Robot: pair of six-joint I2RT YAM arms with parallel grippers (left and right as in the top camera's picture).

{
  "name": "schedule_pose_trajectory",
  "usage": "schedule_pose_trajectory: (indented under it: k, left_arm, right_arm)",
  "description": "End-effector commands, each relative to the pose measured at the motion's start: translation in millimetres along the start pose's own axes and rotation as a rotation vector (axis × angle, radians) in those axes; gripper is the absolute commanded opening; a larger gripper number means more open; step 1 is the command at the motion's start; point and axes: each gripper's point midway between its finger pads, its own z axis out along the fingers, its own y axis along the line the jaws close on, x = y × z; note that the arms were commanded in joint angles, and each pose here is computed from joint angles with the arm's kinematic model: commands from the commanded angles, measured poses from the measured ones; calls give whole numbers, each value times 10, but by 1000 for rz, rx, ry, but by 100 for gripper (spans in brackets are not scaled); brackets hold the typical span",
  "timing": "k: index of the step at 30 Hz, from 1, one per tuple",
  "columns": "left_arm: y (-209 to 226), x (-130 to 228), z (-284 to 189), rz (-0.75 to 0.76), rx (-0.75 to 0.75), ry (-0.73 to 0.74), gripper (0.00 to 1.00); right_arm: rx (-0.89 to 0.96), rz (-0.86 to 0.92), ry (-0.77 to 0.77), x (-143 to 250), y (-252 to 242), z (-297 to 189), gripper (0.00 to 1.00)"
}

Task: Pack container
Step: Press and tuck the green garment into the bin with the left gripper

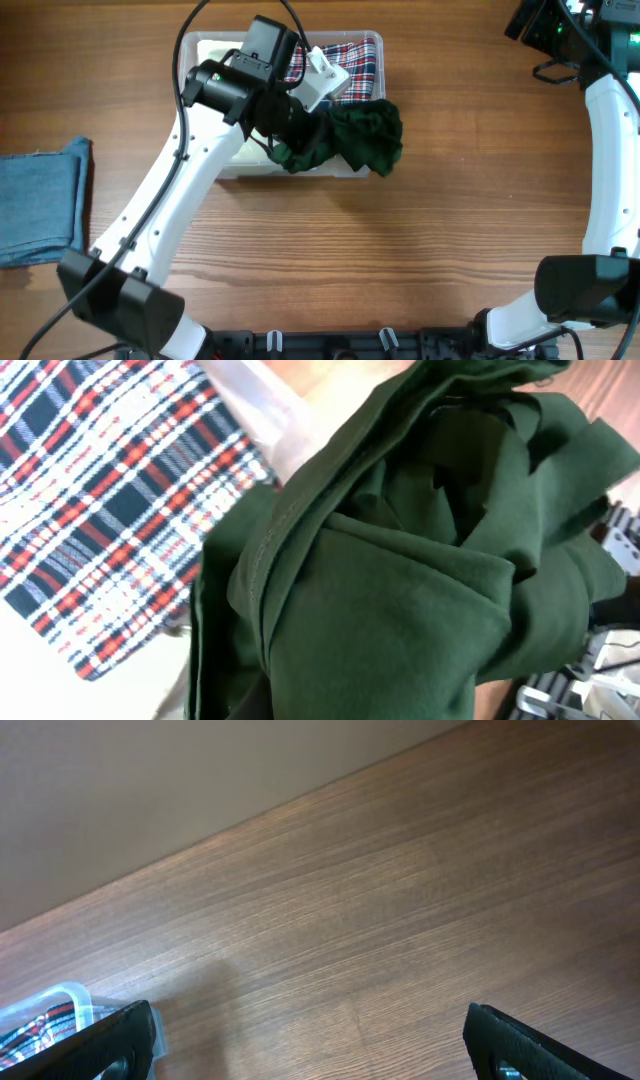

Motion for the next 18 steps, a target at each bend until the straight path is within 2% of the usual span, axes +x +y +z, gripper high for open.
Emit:
schedule_pose_trajectory:
  k: [1,10,18]
  left_arm:
    - [160,5,198,-14,38,13,4]
    - [372,0,544,-30,42,32,4]
    - [536,108,600,-72,24,66,4]
  right_arm:
    - [14,14,0,6,-23,23,100]
    - [14,14,1,7,-23,23,100]
    - [14,14,0,6,-23,23,99]
